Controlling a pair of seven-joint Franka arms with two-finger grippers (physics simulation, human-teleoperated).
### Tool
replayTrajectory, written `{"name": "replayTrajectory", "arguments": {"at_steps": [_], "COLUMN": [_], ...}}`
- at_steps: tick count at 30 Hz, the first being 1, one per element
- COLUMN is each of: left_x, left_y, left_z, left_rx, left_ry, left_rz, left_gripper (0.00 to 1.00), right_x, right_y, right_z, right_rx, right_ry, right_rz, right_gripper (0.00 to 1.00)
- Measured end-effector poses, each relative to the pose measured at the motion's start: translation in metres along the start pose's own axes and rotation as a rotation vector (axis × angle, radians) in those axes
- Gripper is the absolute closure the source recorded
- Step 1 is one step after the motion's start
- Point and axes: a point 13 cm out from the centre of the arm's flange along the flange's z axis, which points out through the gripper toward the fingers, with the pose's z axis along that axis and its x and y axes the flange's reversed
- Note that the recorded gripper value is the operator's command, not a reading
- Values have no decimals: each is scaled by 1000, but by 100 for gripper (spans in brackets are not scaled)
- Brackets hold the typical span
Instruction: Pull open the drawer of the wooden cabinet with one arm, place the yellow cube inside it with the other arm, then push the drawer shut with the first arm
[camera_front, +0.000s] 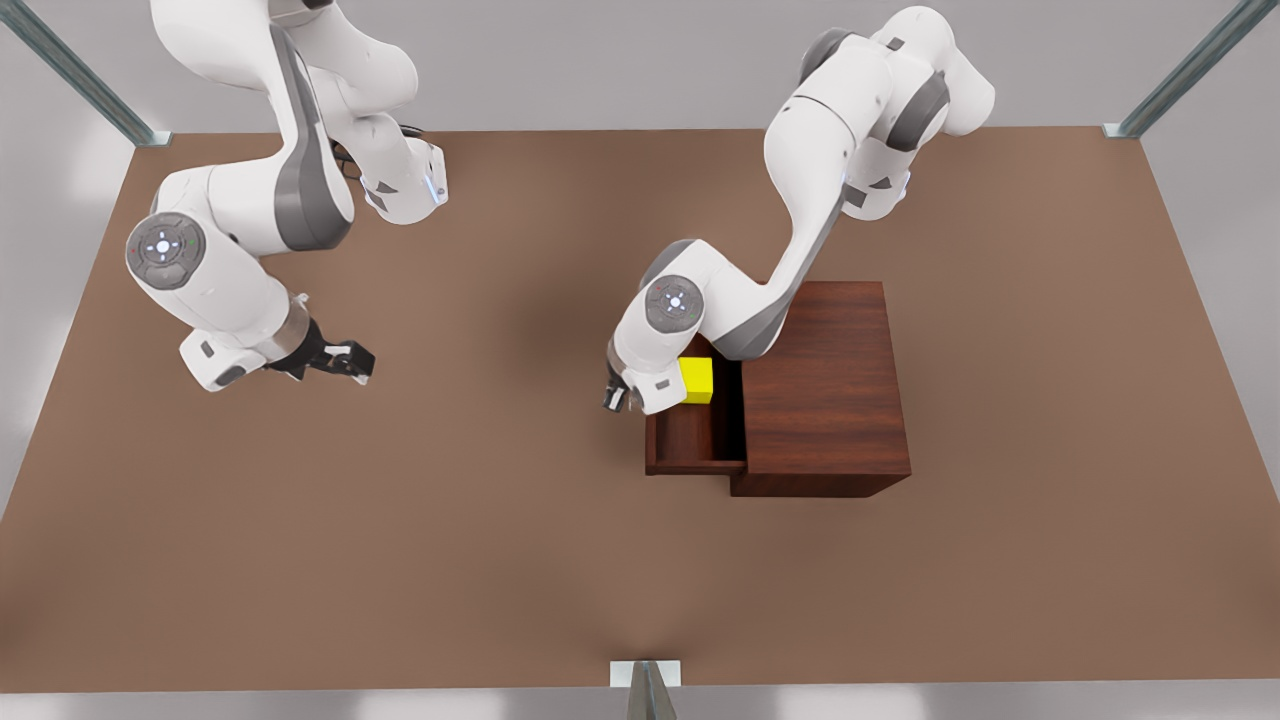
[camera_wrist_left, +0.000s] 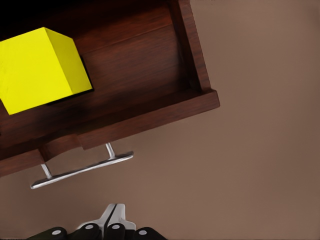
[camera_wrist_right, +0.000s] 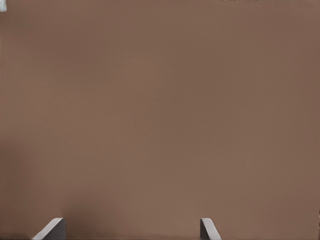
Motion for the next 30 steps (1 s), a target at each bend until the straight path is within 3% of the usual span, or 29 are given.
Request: {"name": "replayTrajectory", "arguments": {"at_steps": [10,23,30], "left_x": [-10,-23,-98], "left_y": [17,41,35], "left_z": [46,62,45], "left_rx": [-41,-114,-167], "left_ry": [-34,-113,-209], "left_rz": [-358,-478,-513], "left_gripper": [79,79,79], "right_x": [0,2,4], "right_y": [-1,6,-9], "right_z": [1,0,3], "right_rx": [-3,-2,5], "right_ry": [2,1,16], "right_rz": [-133,-237,-238], "right_gripper": [0,0,0]}}
